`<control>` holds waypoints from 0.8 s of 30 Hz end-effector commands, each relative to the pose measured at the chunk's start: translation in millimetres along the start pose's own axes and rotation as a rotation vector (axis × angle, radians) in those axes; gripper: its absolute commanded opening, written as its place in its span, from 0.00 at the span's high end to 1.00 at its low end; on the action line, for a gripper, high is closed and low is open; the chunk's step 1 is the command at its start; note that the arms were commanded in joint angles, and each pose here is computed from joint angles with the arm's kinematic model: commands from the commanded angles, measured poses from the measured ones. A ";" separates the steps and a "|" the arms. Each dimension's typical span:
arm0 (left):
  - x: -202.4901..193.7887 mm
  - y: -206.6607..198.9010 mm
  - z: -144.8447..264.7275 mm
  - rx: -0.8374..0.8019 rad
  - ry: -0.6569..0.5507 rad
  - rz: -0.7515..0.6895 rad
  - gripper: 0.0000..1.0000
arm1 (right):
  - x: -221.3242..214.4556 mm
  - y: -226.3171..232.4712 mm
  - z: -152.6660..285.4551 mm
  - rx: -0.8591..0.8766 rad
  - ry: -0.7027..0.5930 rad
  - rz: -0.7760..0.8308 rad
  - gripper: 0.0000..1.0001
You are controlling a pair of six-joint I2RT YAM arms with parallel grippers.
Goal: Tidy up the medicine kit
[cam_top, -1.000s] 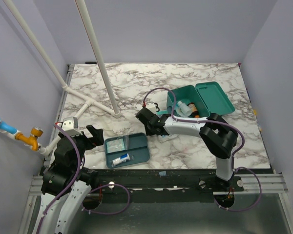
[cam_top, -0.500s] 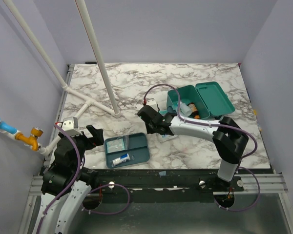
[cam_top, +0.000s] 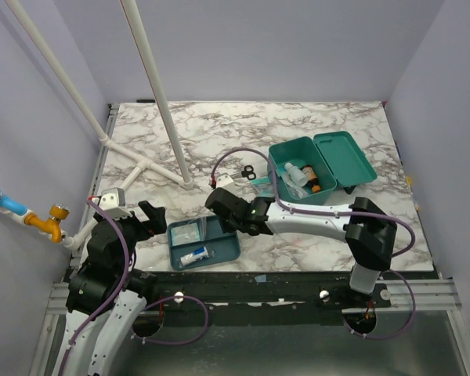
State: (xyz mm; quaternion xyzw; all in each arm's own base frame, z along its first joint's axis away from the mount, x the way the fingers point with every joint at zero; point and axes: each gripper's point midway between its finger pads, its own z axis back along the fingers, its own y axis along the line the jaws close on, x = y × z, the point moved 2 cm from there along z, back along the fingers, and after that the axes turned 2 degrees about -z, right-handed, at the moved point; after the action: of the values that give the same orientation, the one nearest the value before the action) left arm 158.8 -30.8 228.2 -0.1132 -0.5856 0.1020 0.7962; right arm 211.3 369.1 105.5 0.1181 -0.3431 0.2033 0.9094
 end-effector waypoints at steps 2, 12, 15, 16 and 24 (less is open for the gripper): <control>-0.7 -1.1 0.0 -0.010 0.001 -0.007 0.01 | -15.9 20.2 -18.5 0.027 0.055 -0.020 0.85; -0.4 -1.2 0.3 -0.012 -0.002 -0.006 0.02 | -32.1 22.7 -45.9 -0.013 0.082 -0.040 0.82; -0.4 -1.1 0.1 -0.011 -0.003 -0.006 0.01 | -33.1 24.0 -49.2 -0.017 0.086 -0.037 0.74; -0.3 -1.1 0.4 -0.013 -0.004 -0.007 0.01 | -33.2 23.7 -50.1 -0.018 0.087 -0.037 0.71; -0.8 -1.1 -0.3 -0.012 -0.002 -0.008 0.01 | -5.3 16.0 -30.2 -0.059 0.009 -0.025 0.50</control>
State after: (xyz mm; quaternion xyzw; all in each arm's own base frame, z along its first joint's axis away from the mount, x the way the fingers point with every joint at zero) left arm 158.8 -30.7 228.1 -0.1130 -0.5855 0.1021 0.7963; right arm 206.7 390.4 50.8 0.0989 -0.3014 0.1934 0.9284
